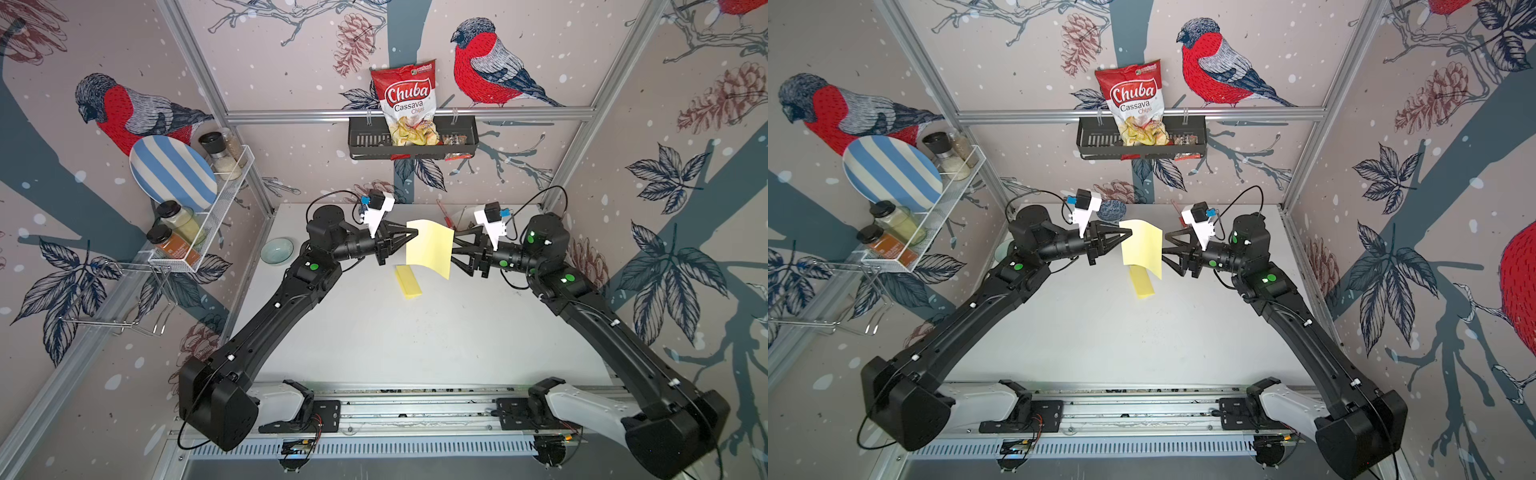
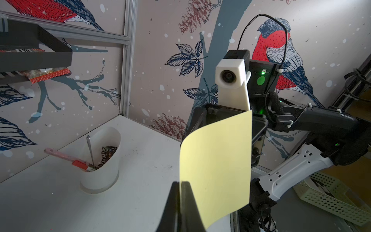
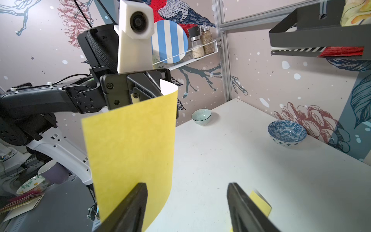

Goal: Fold the square paper along the opposite sides
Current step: Fold the paper.

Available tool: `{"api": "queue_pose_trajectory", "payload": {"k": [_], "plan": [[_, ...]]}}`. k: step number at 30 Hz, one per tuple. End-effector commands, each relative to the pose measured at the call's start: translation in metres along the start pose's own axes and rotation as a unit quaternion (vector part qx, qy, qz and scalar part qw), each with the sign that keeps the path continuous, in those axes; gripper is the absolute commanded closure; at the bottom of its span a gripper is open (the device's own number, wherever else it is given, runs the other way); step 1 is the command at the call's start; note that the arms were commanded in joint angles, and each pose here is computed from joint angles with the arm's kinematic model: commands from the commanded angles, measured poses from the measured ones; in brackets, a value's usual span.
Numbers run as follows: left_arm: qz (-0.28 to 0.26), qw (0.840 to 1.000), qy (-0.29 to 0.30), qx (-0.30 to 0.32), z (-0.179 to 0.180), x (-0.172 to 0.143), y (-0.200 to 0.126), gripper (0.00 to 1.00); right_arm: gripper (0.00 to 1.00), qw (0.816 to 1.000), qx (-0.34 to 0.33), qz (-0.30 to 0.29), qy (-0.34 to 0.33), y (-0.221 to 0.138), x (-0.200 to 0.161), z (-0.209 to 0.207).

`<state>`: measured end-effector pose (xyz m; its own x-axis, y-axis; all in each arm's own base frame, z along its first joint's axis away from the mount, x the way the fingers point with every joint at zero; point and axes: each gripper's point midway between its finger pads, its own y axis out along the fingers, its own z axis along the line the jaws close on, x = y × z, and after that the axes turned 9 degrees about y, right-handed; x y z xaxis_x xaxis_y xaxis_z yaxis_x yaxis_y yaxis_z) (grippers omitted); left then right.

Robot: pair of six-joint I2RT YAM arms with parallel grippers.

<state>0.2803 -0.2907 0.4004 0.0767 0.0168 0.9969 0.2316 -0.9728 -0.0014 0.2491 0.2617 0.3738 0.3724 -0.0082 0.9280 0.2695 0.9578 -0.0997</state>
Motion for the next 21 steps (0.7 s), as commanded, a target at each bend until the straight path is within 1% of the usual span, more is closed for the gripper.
{"api": "queue_pose_trajectory", "payload": {"k": [1, 21], "plan": [[-0.006, 1.0, 0.016, 0.002, 0.0, 0.004, 0.0, 1.0, 0.32, 1.0, 0.008, -0.002, -0.016, -0.001, 0.003, 0.007], [-0.001, 1.0, 0.016, 0.011, 0.004, -0.001, 0.001, 1.0, 0.32, 0.999, 0.023, 0.012, -0.026, 0.007, -0.004, 0.019]]}}
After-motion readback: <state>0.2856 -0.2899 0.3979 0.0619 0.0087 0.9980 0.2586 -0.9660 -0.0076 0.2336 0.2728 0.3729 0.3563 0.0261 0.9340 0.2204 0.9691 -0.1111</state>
